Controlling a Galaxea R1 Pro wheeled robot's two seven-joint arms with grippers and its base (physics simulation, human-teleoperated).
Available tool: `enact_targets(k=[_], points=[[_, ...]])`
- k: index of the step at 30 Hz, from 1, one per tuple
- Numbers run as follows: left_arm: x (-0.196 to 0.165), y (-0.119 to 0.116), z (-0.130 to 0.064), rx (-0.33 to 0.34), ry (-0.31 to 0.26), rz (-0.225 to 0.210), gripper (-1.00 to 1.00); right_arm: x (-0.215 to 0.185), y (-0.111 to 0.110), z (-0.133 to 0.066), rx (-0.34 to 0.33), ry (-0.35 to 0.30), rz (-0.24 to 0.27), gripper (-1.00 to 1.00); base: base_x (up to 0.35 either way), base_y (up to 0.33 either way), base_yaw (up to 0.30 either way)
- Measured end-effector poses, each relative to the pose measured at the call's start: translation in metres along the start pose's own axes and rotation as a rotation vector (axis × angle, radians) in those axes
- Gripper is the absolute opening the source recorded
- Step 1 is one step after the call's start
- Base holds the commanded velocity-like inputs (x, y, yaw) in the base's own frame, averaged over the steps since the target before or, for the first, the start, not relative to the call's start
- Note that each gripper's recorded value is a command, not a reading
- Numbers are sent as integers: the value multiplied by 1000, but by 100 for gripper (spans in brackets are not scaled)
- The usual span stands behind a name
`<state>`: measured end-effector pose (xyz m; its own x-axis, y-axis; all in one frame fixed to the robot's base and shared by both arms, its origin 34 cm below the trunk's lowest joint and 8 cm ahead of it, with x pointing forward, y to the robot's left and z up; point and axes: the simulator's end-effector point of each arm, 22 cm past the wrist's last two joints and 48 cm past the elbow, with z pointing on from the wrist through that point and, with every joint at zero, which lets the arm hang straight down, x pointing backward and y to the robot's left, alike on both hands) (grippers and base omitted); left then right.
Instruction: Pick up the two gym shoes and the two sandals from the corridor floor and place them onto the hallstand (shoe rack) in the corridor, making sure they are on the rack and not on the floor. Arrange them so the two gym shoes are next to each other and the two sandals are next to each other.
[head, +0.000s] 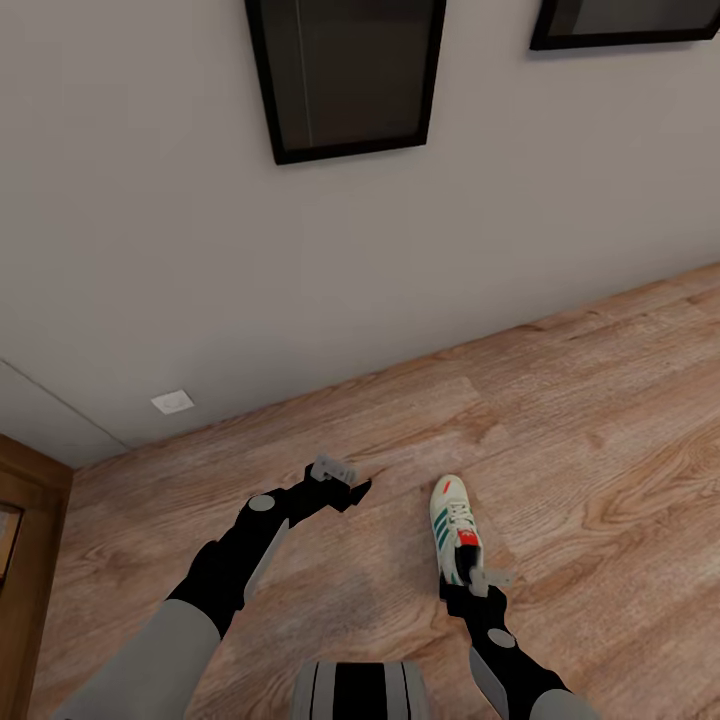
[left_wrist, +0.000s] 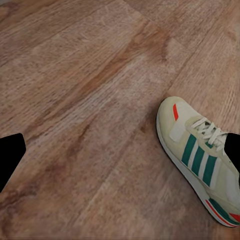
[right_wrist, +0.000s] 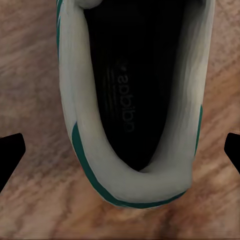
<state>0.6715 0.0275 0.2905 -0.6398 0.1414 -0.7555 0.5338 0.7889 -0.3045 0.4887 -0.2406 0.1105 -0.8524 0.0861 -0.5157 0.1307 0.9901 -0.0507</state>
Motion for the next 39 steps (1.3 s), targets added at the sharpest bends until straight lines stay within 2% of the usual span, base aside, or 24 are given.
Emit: enact_targets(k=[6, 21, 39], points=[[16, 2, 6, 4, 22, -16, 100, 15, -1, 4, 3, 27, -3, 100, 0, 0, -4], [32, 2, 12, 9, 42, -32, 100, 29, -2, 8, 6, 52, -5, 100, 0, 0, 0], [34, 2, 13, 8, 45, -35, 100, 32, -2, 8, 7, 56, -6, 100, 23, 0, 0]])
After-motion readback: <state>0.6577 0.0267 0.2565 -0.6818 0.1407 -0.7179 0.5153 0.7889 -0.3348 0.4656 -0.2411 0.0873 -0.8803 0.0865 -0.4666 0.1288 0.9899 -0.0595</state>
